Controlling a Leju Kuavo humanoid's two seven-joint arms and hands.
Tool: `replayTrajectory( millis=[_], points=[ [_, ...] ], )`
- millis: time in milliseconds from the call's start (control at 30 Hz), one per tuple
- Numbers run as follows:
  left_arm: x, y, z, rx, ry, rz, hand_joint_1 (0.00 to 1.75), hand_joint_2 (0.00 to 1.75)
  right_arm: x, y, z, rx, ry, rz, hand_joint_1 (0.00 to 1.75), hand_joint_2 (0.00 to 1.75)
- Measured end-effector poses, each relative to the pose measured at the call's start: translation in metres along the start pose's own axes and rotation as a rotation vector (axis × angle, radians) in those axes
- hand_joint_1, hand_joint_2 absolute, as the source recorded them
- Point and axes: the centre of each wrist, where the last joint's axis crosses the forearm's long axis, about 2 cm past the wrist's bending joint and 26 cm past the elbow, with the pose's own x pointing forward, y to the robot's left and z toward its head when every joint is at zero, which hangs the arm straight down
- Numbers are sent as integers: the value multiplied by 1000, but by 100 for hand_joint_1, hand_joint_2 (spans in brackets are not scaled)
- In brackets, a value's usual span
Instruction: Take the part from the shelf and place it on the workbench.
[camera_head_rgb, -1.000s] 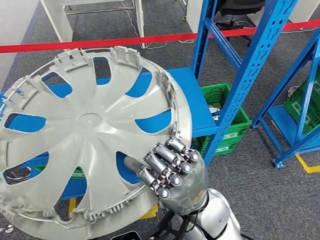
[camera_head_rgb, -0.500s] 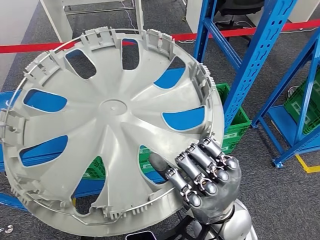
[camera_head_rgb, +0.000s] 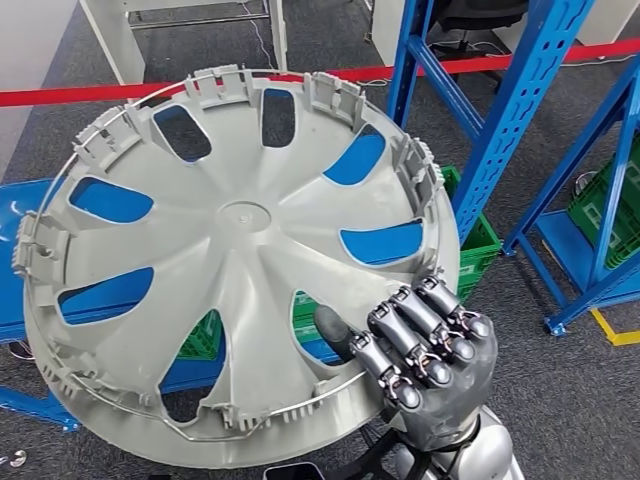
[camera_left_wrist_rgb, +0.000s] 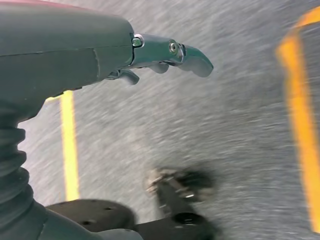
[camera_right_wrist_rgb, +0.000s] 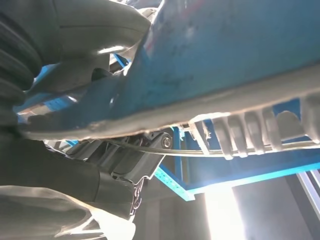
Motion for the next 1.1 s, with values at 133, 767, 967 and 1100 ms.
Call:
replayTrajectory(
  millis=[133,767,967,1100],
  points=[
    [-6,2,1,-20,126,63,0,175,1,-1,3,14,19,-5,175,175],
    [-7,3,0,-25,176,55,0,175,3,-3,9,37,58,-16,175,175],
    [-7,4,0,-24,175,55,0,175,3,-3,9,38,59,-17,175,175],
    [-5,-1,1,-54,171,-61,0,175,3,-4,10,40,74,-18,175,175]
  ],
)
